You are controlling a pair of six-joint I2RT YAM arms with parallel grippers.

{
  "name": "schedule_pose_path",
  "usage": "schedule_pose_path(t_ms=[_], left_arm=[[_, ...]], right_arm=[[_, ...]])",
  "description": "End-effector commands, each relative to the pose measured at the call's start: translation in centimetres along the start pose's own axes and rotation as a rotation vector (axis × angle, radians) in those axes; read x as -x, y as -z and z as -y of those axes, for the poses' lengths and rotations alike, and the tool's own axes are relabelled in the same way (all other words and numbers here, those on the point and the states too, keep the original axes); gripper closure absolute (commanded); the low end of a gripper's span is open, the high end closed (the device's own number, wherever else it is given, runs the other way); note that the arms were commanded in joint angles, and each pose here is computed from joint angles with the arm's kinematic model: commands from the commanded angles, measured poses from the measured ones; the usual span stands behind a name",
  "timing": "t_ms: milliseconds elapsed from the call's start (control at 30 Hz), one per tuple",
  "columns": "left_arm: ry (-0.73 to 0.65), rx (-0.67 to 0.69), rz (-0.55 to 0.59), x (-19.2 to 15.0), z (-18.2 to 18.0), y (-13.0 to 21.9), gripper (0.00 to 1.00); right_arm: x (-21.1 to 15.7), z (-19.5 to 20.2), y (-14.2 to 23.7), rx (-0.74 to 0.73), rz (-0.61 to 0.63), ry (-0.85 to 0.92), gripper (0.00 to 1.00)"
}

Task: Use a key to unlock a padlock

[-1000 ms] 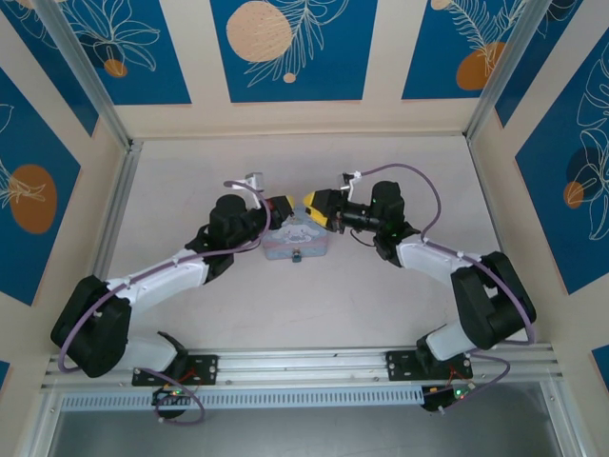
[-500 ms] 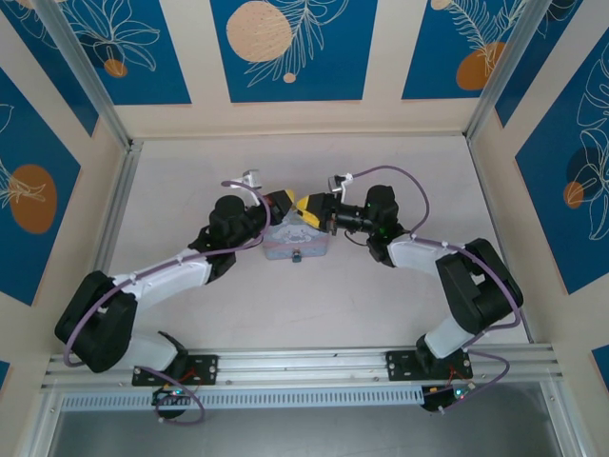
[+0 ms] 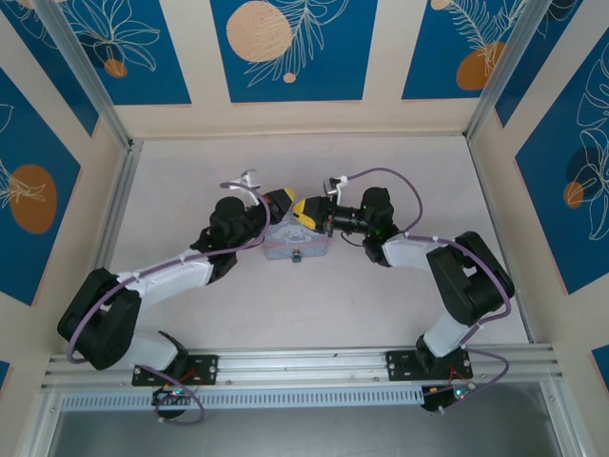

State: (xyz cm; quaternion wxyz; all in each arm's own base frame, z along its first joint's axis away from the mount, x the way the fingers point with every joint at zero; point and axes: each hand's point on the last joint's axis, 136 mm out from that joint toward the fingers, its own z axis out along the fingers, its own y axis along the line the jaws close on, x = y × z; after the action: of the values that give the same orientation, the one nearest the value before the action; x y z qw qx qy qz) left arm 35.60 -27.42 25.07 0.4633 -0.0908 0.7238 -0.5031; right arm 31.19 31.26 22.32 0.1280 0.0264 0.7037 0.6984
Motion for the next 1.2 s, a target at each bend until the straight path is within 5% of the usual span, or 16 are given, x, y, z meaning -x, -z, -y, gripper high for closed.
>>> schedule_pose_path(t_ms=[0, 433, 1167], left_arm=[[0.013, -0.002, 0.024, 0.2, -0.4, 0.1, 1.0], [0.014, 0.001, 0.023, 0.1, -0.4, 0.5, 1.0], [0.025, 0.005, 0.029, 0.1, -0.4, 0.3, 1.0]], right_arm=[[0.3, -1.7, -0.6, 0.048, -0.012, 0.046, 0.71], [1.8, 0.0, 2.2, -0.004, 0.062, 0.044, 0.65], [0.7, -0.2, -0.8, 0.057, 0.003, 0.045, 0.69]])
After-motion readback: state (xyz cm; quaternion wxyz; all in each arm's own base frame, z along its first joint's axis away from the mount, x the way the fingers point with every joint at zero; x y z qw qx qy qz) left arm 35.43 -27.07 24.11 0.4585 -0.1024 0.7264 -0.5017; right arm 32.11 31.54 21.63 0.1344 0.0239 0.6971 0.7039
